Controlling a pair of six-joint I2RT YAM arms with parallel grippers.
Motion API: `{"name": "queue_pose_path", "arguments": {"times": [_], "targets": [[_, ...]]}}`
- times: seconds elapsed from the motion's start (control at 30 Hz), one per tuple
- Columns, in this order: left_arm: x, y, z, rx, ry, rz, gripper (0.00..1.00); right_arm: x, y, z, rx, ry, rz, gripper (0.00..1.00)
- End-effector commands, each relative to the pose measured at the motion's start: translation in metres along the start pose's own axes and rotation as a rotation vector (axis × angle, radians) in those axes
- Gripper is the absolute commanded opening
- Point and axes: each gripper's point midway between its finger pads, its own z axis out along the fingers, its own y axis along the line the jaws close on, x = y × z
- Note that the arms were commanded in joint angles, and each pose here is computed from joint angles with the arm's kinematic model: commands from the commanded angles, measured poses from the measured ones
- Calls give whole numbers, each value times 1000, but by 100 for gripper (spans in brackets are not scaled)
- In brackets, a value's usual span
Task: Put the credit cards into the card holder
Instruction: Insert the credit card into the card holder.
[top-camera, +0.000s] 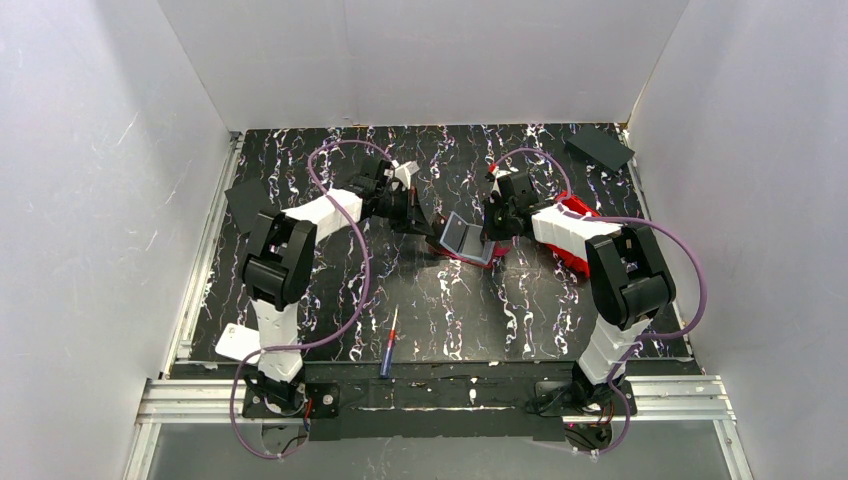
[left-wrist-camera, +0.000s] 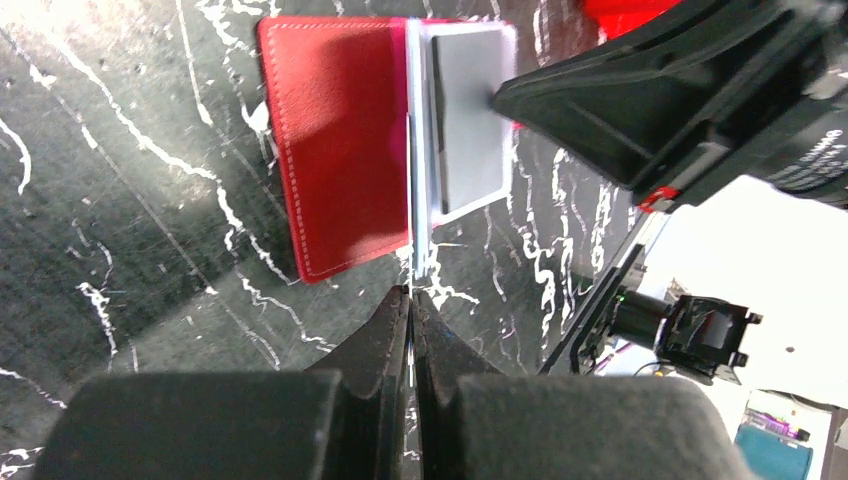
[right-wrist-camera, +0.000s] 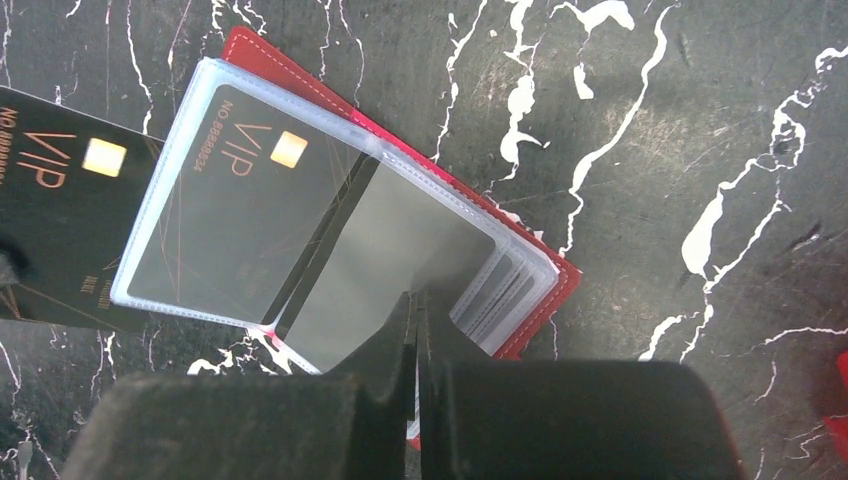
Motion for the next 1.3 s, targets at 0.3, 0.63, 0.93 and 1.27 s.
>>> {"name": "queue_pose_path", "arguments": {"times": [0.3, 0.63, 0.93, 1.27], "targets": [[-8, -51, -14, 135, -41, 34, 0, -4, 39, -9, -139, 36, 303, 49], [-2, -46, -9, 118, -24, 27, 0, -19, 52, -19, -219, -72, 414, 65], [0, -44, -8, 119, -14, 23, 0, -32, 52, -29, -208, -120, 406, 69], [2, -43, -6, 118, -4, 15, 0, -28, 51, -23, -207, -105, 395, 61]]}}
